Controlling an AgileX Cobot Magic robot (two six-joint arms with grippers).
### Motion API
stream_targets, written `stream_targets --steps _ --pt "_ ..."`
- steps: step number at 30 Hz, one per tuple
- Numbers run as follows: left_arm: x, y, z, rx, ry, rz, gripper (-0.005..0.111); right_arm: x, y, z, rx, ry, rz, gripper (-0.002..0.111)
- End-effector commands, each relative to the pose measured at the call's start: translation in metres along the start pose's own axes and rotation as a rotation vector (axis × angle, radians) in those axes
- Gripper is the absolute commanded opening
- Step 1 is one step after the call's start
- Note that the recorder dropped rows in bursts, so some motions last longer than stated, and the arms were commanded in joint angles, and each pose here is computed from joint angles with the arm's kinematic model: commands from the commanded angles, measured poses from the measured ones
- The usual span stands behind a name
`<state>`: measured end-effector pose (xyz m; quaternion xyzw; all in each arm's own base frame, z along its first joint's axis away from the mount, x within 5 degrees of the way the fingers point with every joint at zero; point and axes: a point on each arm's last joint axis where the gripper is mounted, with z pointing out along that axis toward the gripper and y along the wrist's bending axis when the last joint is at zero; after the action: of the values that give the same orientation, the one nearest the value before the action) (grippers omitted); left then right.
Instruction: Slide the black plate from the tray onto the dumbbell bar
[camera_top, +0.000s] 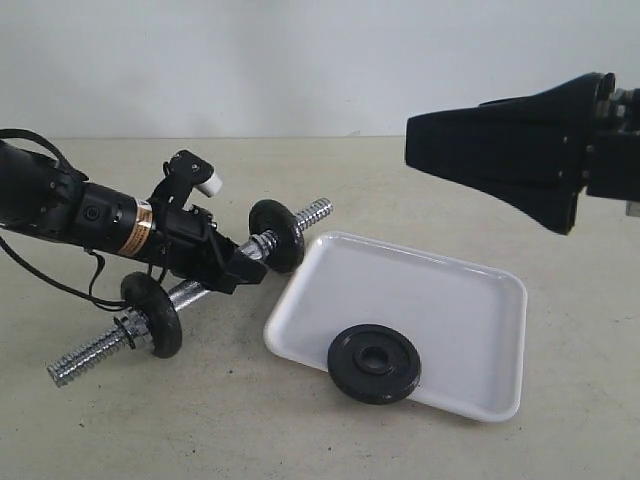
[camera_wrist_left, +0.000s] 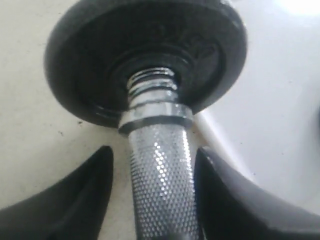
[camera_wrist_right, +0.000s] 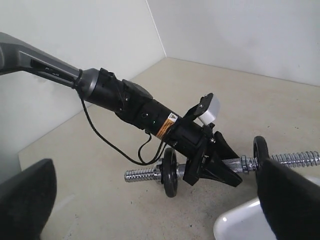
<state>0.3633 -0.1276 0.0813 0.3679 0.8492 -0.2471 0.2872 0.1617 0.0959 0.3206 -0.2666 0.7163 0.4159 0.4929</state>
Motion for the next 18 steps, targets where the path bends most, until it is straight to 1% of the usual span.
stream_targets --steps 1,2,6,8,11,15,18 --pt "0.049 0.002 0.026 -0.021 0.195 0.031 0.047 -0.001 -0.002 0.0 0.015 -0.006 0.001 0.105" --pt "0.049 0.002 0.026 -0.021 0.195 0.033 0.046 -0.001 -0.002 0.0 0.018 -0.007 0.001 0.105" --pt "0.045 0.003 0.023 -0.041 0.188 0.042 0.039 -0.001 -0.002 0.0 0.02 -0.007 0.001 0.105" --pt "0.041 0.005 0.019 -0.079 0.186 0.053 0.036 -0.001 -0.002 0.0 0.02 -0.007 0.001 0.105" --pt "0.034 0.007 0.013 -0.116 0.177 0.066 0.035 -0.001 -0.002 0.0 0.02 -0.007 0.001 0.105" --pt "0.026 0.016 0.001 -0.248 0.186 0.082 0.035 -0.001 -0.002 0.0 0.02 -0.007 0.001 0.105" --pt "0.03 0.023 -0.003 -0.344 0.221 0.084 0.035 -0.001 -0.002 0.0 0.02 -0.007 0.001 0.105"
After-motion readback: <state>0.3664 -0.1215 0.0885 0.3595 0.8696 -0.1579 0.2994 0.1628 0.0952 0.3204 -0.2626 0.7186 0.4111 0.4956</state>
